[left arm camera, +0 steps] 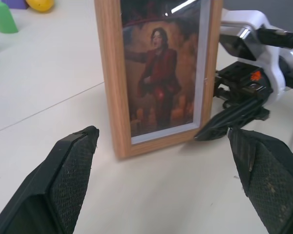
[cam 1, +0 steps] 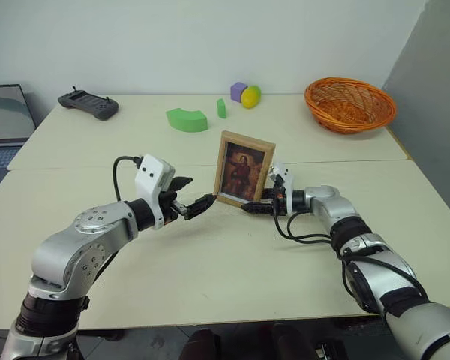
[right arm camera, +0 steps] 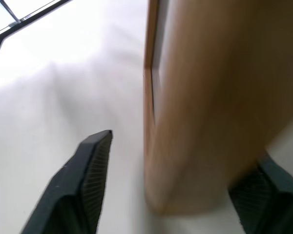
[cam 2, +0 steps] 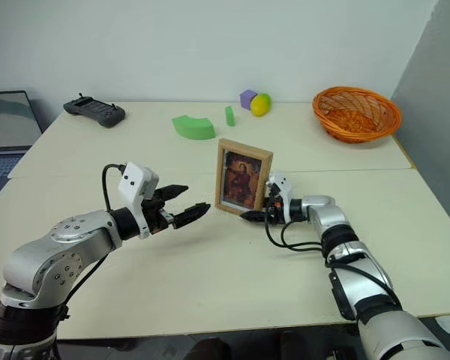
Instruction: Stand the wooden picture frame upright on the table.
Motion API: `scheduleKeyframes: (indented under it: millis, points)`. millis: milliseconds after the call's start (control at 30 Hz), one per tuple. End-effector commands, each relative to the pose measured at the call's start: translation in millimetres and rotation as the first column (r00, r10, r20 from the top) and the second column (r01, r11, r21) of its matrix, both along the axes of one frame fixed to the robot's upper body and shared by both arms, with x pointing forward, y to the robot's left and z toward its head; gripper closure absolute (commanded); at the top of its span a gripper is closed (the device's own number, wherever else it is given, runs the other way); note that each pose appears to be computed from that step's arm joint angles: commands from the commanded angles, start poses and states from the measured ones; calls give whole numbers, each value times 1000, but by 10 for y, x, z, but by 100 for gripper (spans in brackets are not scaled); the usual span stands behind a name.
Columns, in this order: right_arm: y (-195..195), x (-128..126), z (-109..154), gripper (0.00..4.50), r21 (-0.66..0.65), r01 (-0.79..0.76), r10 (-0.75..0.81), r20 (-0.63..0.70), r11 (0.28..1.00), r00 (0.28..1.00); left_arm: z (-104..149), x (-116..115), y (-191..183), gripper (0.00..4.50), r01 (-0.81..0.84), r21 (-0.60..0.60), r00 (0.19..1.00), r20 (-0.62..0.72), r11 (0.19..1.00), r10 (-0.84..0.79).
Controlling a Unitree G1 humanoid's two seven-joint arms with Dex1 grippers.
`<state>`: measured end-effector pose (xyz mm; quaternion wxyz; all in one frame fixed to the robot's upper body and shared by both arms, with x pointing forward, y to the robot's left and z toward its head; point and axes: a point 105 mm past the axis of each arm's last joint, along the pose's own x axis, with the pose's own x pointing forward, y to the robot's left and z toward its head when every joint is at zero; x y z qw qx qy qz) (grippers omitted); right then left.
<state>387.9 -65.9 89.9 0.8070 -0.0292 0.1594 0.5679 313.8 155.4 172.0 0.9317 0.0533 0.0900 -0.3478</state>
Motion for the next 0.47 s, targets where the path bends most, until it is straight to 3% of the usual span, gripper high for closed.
scheduleKeyframes:
  millis: [33, 133, 200, 367, 467]
  points:
    - [-254, 14, 109, 6, -33, 48, -44, 110, 998, 993, 45, 43, 8, 0, 13, 24, 999, 50, 1000, -14]
    - [-468, -72, 190, 6, -54, 97, -85, 188, 994, 978, -8, 82, 65, 0, 1, 32, 999, 46, 999, -2]
    - [-518, -144, 384, 6, -12, 131, -125, 242, 991, 962, -19, 94, 121, 0, -2, 47, 998, 55, 999, 0]
    - [-432, -486, 760, 6, 40, 94, -101, 297, 995, 950, 86, 159, 271, 0, -18, 28, 996, 86, 999, 16]
    - [-392, -540, 856, 6, 66, 119, -133, 296, 991, 946, 76, 174, 325, 0, -10, 55, 996, 84, 998, 5]
